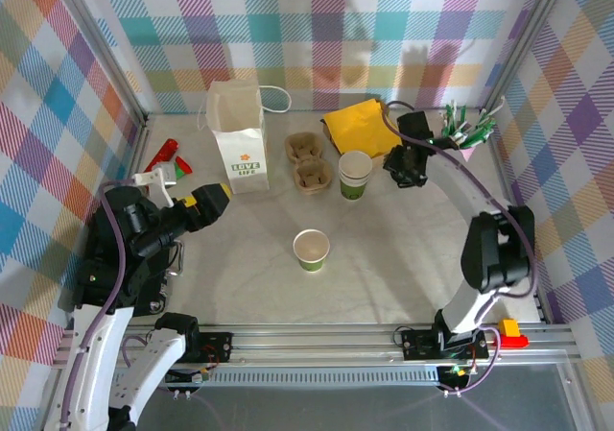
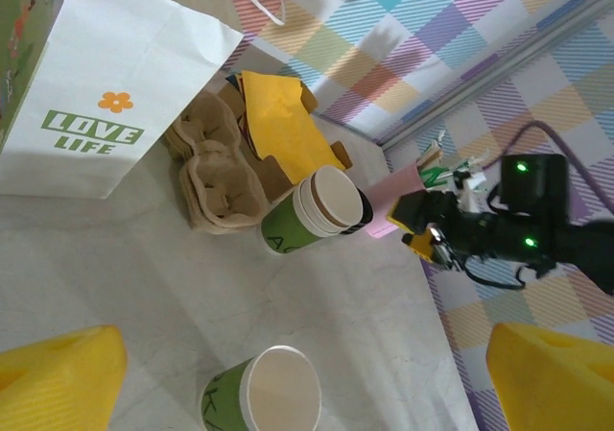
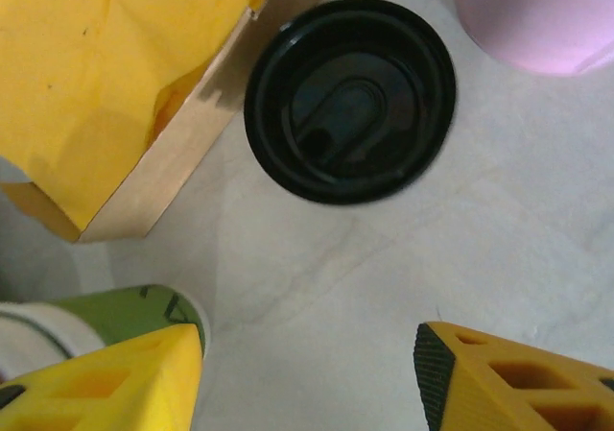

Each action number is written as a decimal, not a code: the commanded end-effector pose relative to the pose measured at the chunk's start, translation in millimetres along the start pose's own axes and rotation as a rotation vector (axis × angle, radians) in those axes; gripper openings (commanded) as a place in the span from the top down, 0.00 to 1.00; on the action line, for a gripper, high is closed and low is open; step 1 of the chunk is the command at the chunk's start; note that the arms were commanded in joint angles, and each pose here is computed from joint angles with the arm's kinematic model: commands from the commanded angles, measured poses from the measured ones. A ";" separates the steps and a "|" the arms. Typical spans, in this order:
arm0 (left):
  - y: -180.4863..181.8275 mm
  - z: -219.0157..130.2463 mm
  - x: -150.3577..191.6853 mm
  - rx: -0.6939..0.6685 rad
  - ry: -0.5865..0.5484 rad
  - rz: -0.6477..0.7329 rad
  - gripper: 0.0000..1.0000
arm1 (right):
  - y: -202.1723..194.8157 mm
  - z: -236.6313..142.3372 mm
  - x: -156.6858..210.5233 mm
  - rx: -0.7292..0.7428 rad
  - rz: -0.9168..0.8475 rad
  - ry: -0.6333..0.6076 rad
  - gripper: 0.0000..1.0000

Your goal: Pack the takeout coffee

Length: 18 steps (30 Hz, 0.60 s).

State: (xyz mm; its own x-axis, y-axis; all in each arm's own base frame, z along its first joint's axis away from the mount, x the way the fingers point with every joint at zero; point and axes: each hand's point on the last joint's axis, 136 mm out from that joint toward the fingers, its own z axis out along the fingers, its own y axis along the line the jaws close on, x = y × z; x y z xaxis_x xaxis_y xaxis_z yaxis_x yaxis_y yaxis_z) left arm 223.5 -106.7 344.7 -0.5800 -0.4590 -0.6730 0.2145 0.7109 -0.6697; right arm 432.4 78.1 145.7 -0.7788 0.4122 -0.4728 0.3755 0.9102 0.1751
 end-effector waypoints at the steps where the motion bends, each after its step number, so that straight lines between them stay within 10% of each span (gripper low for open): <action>1: -7.5 -1.5 2.1 0.042 0.000 0.000 0.04 | -2.3 6.7 -17.0 0.044 -0.088 -0.004 0.39; 18: -6.7 -6.5 4.3 0.026 0.007 0.007 0.04 | 10.2 74.3 -22.1 0.077 -0.258 0.156 0.47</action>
State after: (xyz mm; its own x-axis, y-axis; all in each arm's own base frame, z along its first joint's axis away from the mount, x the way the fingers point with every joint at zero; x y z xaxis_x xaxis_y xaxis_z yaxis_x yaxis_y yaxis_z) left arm 222.3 -106.3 345.2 -0.5730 -0.4601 -0.6783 0.2208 0.7103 -0.6683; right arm 491.0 76.3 94.2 -0.8945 0.2303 -0.3833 0.2405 0.9704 0.0219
